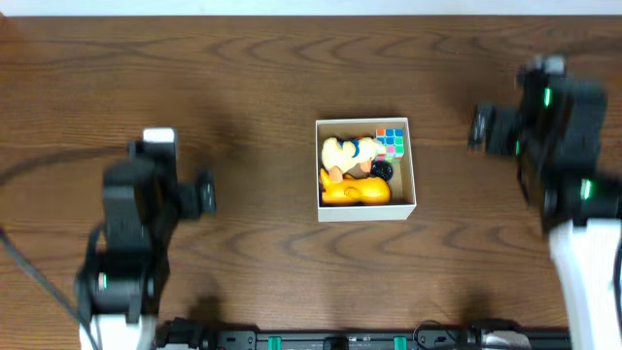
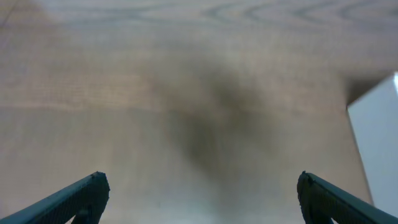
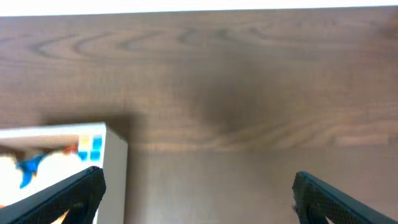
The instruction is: Pack container
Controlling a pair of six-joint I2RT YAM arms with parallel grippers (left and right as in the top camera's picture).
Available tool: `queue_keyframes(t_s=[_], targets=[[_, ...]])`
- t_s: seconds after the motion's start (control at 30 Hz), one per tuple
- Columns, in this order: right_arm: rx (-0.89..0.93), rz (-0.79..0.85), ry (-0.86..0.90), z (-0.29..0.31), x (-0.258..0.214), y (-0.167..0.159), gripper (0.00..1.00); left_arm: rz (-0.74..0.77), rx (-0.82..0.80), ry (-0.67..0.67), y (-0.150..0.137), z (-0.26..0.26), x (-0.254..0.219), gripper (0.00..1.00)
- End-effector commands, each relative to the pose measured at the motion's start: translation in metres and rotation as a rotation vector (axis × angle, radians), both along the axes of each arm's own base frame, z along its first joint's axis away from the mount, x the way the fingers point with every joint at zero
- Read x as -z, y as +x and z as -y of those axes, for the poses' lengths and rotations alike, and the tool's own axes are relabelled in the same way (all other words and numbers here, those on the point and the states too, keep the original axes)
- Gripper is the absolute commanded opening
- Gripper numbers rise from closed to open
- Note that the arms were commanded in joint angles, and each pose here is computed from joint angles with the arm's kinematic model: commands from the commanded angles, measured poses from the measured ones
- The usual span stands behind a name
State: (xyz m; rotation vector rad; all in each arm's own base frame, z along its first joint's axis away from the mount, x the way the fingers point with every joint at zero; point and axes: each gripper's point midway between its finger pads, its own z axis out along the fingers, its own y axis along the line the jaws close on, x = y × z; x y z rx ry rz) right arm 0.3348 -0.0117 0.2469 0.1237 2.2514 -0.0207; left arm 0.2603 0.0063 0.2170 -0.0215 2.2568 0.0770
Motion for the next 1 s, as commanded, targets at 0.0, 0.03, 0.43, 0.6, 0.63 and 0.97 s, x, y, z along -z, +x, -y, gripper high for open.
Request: queue_keyframes(t_s=[0.0, 0.03, 0.43, 0.6, 0.63, 0.97], targets=[[0.045, 0.007, 0.028, 0.001, 0.029, -0.031, 0.99, 0.003, -0.043, 0.027, -0.025, -0.009, 0.020, 0.98], [0.046, 0.024, 0.029, 0.001, 0.034, -0.038, 0.99, 0.016, -0.067, 0.045, -0.031, -0.015, 0.024, 0.98], [0.053, 0.054, 0.023, 0.003, 0.064, -0.065, 0.99, 0.032, -0.113, 0.081, -0.046, -0.025, 0.035, 0.98], [0.054, -0.004, 0.021, 0.003, 0.075, -0.073, 0.99, 0.032, -0.113, 0.081, -0.046, -0.025, 0.035, 0.98], [0.054, -0.013, 0.021, 0.003, 0.077, -0.074, 0.99, 0.032, -0.113, 0.081, -0.046, -0.025, 0.035, 0.98], [0.089, -0.094, -0.013, 0.011, 0.091, -0.089, 0.99, 0.032, -0.113, 0.081, -0.046, -0.025, 0.035, 0.98]])
